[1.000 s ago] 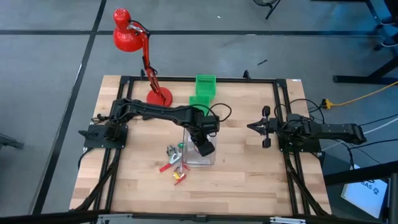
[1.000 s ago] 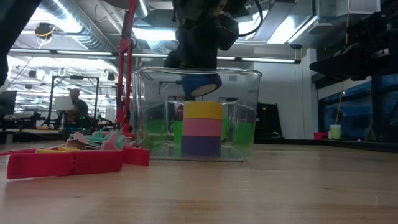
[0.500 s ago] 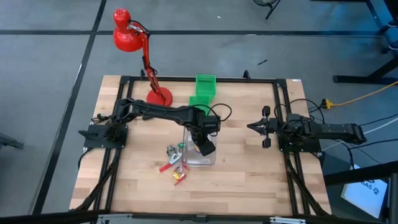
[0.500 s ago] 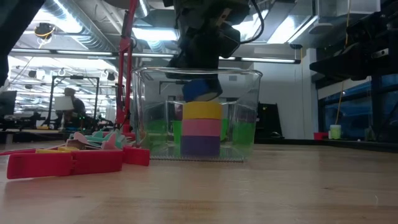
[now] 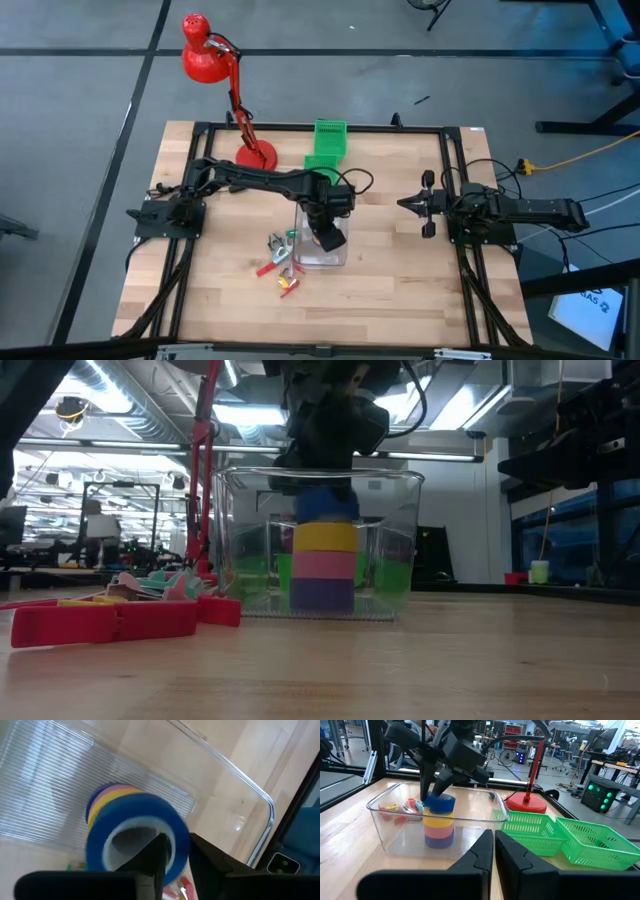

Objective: Pick and place Stapler, Stapler remover, tape
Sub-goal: Put the blue tape into the transparent bin, then move the transparent bin to the bottom right of the table, then put the green stapler into the bottom green bin

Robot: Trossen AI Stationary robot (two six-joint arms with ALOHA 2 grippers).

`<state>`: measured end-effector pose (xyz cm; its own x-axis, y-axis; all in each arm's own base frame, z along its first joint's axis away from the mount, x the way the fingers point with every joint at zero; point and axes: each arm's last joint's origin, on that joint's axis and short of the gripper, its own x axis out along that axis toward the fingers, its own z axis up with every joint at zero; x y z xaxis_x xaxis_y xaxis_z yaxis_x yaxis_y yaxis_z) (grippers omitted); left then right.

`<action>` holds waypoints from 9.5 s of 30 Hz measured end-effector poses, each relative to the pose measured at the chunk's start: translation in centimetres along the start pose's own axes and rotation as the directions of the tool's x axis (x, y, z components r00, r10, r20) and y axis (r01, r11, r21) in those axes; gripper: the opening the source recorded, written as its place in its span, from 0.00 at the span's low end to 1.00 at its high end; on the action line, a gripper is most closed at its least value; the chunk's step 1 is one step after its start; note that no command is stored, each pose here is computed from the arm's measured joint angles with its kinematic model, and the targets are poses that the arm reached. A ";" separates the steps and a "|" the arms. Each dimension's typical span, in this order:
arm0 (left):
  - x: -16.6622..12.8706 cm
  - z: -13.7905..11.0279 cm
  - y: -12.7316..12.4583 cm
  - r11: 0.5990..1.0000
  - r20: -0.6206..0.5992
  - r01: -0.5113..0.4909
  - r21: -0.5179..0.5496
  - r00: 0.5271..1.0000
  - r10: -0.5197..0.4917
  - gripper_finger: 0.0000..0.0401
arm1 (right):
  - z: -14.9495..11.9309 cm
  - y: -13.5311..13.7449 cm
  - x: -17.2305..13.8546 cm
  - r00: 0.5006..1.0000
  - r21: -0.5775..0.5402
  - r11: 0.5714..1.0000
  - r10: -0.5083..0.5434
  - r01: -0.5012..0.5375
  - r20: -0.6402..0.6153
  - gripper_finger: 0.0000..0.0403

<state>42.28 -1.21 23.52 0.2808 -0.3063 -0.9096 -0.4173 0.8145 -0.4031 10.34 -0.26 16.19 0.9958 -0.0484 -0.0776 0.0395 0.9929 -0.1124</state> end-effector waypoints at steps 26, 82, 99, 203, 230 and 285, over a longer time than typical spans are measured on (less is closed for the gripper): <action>-5.8 -1.2 -0.3 0.996 0.091 0.036 0.083 0.995 -0.043 0.18 | 0.0 0.0 0.0 1.000 0.000 1.000 0.000 0.000 0.001 0.05; 0.4 -12.3 10.2 0.827 0.418 -0.284 0.486 0.906 0.065 0.01 | 0.0 0.0 0.0 1.000 0.000 1.000 0.000 0.000 0.000 0.05; 3.5 -7.9 9.2 0.884 0.440 -0.268 0.383 0.895 0.081 0.00 | 0.0 0.0 0.0 1.000 0.000 1.000 0.000 0.000 0.000 0.05; -3.6 -3.9 -0.2 0.955 0.714 -0.259 0.142 0.695 0.082 0.01 | 0.0 0.0 0.0 1.000 0.000 1.000 0.000 0.000 0.000 0.05; -5.9 -13.1 3.8 0.984 0.518 -0.164 0.069 0.849 0.105 0.02 | 0.0 0.0 0.0 1.000 0.000 1.000 -0.001 0.001 0.000 0.05; -6.0 -14.9 7.0 0.725 0.327 -0.102 -0.681 0.844 0.426 0.17 | 0.0 0.0 0.0 1.000 0.000 1.000 0.000 0.000 0.000 0.05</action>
<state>24.76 -0.99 24.68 0.3421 0.2493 -0.9060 -0.9198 0.2863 -0.2685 10.34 -0.26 16.19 0.9958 -0.0486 -0.0775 0.0397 0.9929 -0.1121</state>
